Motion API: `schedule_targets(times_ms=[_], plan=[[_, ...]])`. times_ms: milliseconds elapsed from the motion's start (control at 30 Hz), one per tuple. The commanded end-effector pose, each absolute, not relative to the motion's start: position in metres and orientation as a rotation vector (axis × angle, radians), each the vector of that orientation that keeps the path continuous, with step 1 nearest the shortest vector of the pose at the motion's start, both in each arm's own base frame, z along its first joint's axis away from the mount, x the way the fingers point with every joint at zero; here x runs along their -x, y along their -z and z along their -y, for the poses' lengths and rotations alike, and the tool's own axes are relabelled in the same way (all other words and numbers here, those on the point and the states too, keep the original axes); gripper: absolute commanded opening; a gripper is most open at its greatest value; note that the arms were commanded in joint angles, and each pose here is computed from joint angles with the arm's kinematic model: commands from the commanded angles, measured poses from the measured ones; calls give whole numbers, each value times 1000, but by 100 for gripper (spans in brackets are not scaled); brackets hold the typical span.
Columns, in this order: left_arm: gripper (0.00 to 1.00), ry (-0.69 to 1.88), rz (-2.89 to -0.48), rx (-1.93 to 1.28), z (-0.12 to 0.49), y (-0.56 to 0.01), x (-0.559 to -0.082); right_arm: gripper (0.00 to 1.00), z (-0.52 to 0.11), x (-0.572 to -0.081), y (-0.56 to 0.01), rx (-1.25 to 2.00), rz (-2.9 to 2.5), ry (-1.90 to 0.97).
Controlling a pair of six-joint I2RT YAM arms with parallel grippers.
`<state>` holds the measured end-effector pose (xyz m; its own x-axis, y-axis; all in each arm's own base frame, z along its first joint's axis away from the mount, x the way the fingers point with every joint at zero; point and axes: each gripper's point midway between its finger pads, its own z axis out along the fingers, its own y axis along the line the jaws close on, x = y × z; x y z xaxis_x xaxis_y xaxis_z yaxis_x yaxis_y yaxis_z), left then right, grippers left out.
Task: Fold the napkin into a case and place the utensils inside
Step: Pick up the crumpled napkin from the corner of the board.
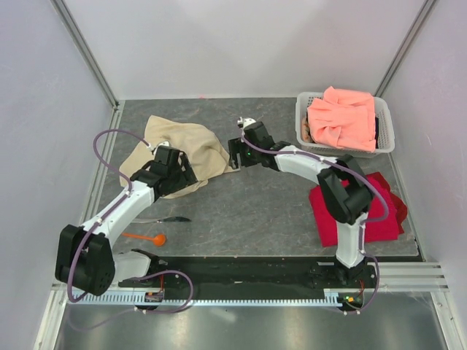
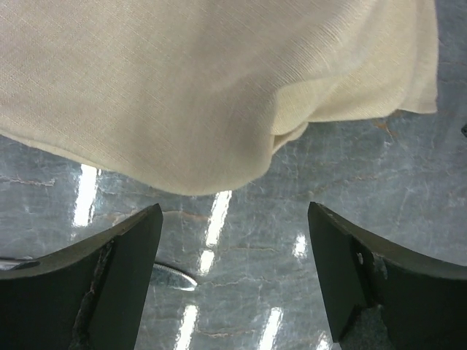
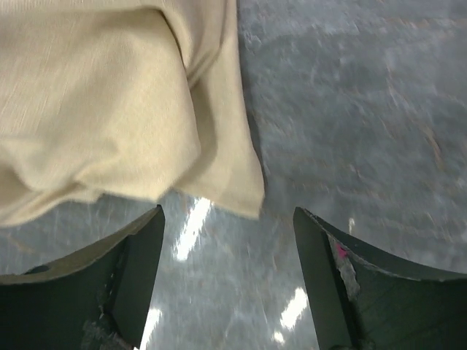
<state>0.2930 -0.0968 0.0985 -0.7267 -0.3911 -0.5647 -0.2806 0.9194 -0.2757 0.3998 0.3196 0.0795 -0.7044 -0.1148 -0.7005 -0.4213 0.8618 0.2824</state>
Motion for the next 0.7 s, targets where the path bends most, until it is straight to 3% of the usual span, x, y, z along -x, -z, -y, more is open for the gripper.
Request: schedule_targets(times_ms=[0,100,267,367,400,500,667], plan=[[83,255,-2341,525,97,-118,-320,74,-334,-417,-64,479,-2330,-427],[79,315,-2328,482,104,-129,-319,64,-340,-421,-51,510,-2341,-385],[78,383,-2331,380,112,-135,-309,56,-344,-422,-31,572,-2351,-307],[70,552,-2354,292,137,-141,-297,38,-343,-421,-20,603,-2367,-239],[68,612,-2370,247,149,-142,-291,25,-340,-420,-19,604,-2373,-221],[67,677,-2388,149,173,-145,-283,3,-327,-420,-25,552,-2369,-159],[61,731,-2393,-3,219,-141,-274,0,-298,-401,-74,444,-2331,-172]])
